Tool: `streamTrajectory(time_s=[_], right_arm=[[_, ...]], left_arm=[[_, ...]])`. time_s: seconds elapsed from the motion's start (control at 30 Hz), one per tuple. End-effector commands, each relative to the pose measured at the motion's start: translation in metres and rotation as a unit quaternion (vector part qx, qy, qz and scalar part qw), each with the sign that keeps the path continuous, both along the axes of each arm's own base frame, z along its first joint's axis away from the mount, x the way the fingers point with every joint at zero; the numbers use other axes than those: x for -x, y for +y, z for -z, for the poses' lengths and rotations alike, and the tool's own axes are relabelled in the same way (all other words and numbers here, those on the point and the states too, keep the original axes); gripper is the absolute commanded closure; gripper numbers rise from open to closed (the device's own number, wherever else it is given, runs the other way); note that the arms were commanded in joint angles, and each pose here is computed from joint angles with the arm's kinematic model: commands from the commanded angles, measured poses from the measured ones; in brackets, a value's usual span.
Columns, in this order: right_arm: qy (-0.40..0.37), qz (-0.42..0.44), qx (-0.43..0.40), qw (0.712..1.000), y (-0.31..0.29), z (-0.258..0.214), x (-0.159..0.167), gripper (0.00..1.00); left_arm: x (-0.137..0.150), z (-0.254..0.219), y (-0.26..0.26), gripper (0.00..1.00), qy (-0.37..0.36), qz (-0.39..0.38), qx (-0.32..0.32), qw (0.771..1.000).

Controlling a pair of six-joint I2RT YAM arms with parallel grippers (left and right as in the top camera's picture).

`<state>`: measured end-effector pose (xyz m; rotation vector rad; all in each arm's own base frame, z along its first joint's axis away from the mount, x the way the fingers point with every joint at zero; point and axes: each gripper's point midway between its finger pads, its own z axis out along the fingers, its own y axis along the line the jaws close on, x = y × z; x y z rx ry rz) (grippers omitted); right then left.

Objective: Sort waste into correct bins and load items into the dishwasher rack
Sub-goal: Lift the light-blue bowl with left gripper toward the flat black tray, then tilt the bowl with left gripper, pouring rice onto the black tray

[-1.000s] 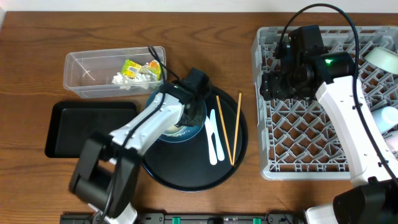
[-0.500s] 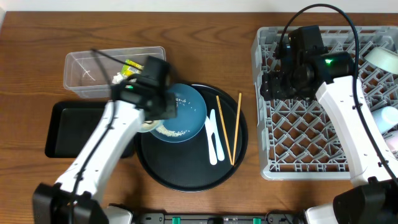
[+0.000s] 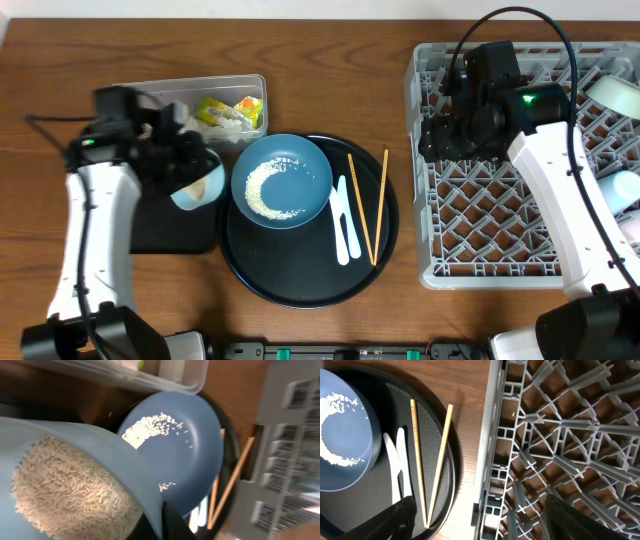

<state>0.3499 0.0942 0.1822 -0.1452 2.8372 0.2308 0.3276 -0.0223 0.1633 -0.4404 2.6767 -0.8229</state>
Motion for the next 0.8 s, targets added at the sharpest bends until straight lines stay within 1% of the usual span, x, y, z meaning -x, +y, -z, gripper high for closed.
streamTrajectory(time_s=[0.0,0.3,0.47,0.63,0.77], right_arm=[[-0.006,0.003,0.002,1.0,0.0,-0.005,0.001,0.21],[-0.006,0.003,0.002,1.0,0.0,-0.005,0.001,0.21],[-0.006,0.003,0.002,1.0,0.0,-0.005,0.001,0.21],[-0.006,0.003,0.002,1.0,0.0,-0.005,0.001,0.21],[-0.006,0.003,0.002,1.0,0.0,-0.005,0.001,0.21]], left_arm=[[0.004,-0.022,0.002,0.94,-0.059,0.029,0.087,0.994],[0.001,-0.049,0.034,0.94,-0.133,-0.004,0.195,0.972],[0.0,-0.048,0.047,0.94,-0.134,-0.03,0.236,0.962],[-0.003,-0.048,0.056,0.94,-0.139,-0.049,0.301,0.942],[-0.005,-0.035,0.063,0.94,-0.123,-0.066,0.323,0.936]])
